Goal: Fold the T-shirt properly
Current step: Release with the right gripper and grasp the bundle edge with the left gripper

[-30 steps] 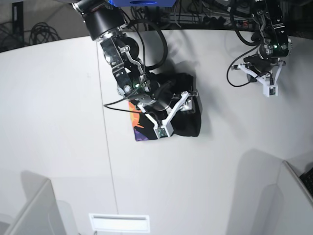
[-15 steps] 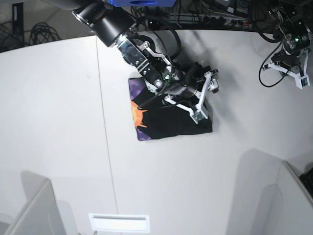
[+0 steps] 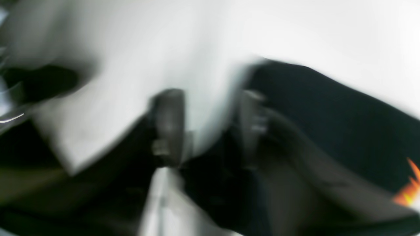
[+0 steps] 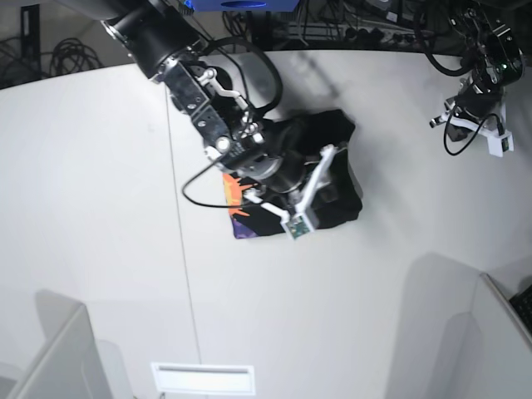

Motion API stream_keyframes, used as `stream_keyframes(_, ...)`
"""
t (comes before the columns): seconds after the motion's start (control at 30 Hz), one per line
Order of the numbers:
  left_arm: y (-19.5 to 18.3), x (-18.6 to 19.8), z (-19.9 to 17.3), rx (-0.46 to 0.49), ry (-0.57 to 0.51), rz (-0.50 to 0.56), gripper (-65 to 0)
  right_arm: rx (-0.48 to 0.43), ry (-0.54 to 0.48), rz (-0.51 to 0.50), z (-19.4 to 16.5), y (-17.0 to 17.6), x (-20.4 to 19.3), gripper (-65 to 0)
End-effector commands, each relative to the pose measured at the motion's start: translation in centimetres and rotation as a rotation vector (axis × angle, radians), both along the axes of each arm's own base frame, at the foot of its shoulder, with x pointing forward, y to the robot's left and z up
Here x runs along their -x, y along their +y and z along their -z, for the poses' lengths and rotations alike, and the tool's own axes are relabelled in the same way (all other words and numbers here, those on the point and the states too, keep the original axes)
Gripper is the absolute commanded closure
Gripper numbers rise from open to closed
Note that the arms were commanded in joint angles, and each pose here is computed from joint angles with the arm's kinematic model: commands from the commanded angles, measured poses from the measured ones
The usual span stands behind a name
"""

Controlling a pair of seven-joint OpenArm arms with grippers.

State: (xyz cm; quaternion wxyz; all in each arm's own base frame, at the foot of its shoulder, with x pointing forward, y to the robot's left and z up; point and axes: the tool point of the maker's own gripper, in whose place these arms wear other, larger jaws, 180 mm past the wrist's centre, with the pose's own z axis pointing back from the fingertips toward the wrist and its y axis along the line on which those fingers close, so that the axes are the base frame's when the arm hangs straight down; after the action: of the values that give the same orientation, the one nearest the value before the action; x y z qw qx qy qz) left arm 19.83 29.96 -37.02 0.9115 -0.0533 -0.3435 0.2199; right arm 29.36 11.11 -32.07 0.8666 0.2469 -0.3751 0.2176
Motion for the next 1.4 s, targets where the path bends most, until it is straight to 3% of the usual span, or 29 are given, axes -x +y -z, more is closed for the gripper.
stream_keyframes(0.0,-0.1,-0.5,-1.0,0.012,-0.045,0.006,0.0,-0.063,-0.037,0.005,-2.0,0.4,-0.4,-4.5)
stream_keyframes(0.03,-1.1,-0.8,-1.1,0.054,-0.06,0.023,0.0,-0.06,-0.033,0.036,-1.8,-0.9,-0.7,0.0)
stream_keyframes(0.2,-5.9,-2.9,-1.7,0.218,-0.127,0.112,0.0,-0.063,-0.003,0.173,-0.7,-5.6,-1.0,0.0)
stream_keyframes(0.37,-8.2,-4.3,-2.1,0.25,-0.147,0.177,0.0,-0.052,0.017,0.246,0.0,-8.6,-0.3,0.0)
stream_keyframes(0.57,-10.0,-5.9,-2.5,0.283,-0.173,0.215,-51.2,-0.01,0.036,0.253,1.2,-10.2,0.8,0.0)
stream_keyframes(0.63,-10.9,-6.4,-2.0,0.313,-0.172,0.216,-65.0,-0.009,0.046,0.253,1.5,-10.2,1.1,0.0)
stream_keyframes(0.9,-14.3,-8.0,1.5,0.528,-0.113,0.189,-65.0,0.026,0.063,0.247,2.5,-11.1,1.9,0.0)
stream_keyframes(1.37,-18.7,-9.1,5.3,0.601,0.017,0.262,-65.0,0.022,0.067,0.252,2.5,-11.2,2.4,0.0)
